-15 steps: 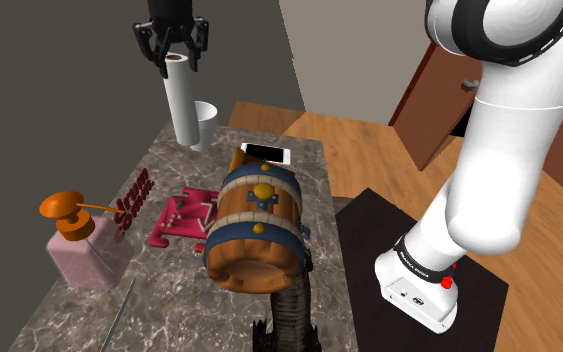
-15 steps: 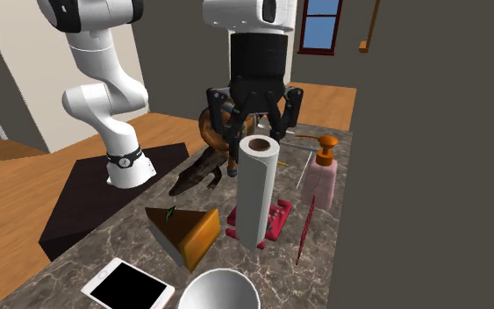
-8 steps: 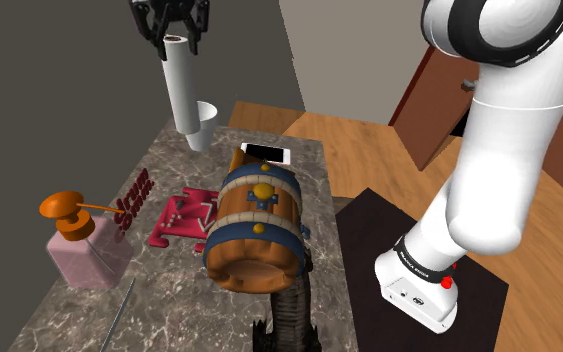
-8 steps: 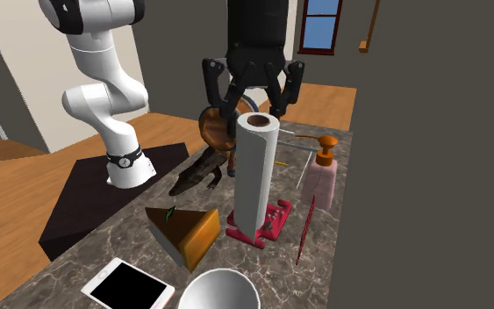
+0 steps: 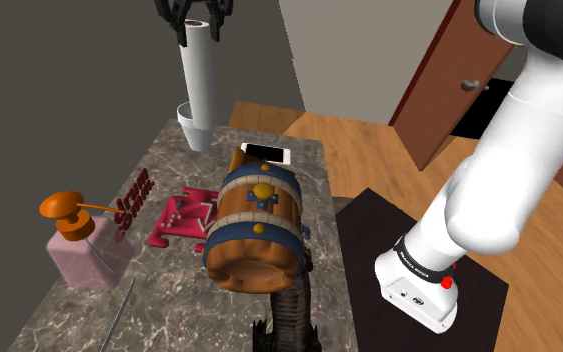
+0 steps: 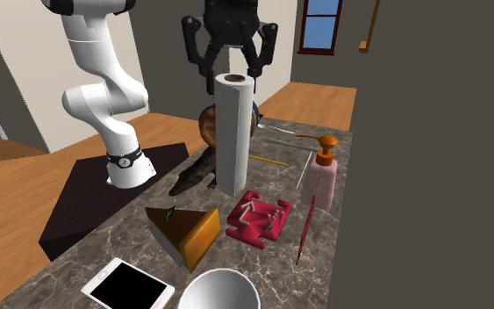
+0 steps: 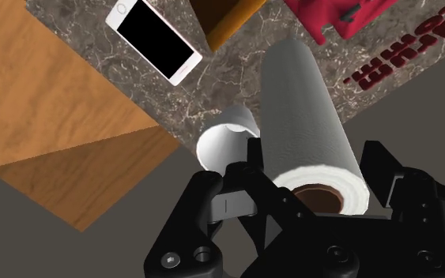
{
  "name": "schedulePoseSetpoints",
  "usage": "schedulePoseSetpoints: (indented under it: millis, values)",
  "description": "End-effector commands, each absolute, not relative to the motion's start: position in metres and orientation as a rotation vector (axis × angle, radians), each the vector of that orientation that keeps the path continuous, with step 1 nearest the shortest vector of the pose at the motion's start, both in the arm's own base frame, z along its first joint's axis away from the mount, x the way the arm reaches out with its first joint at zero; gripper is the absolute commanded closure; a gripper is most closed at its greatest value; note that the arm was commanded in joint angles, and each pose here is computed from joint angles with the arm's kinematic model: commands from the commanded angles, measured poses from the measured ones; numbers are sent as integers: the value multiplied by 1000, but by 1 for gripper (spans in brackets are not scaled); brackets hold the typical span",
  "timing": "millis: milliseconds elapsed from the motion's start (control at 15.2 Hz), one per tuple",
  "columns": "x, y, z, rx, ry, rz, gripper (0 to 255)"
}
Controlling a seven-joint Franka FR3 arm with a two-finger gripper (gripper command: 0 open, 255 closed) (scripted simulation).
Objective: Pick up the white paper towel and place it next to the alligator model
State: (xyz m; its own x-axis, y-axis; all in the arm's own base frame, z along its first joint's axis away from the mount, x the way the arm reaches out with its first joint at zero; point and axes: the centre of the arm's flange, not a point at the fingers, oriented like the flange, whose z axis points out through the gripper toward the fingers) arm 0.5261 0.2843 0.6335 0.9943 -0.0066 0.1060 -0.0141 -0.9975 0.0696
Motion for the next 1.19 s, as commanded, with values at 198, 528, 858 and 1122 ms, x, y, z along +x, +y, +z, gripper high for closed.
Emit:
schedulePoseSetpoints:
  millis: [198,528,858,1122]
  values:
    - [469,271,666,3067,-17,162,255]
    - [413,259,698,3067,-17,162,255]
    - [393,254,694,3067,-17,162,255]
    - [393,254,673,3067,-17,162,255]
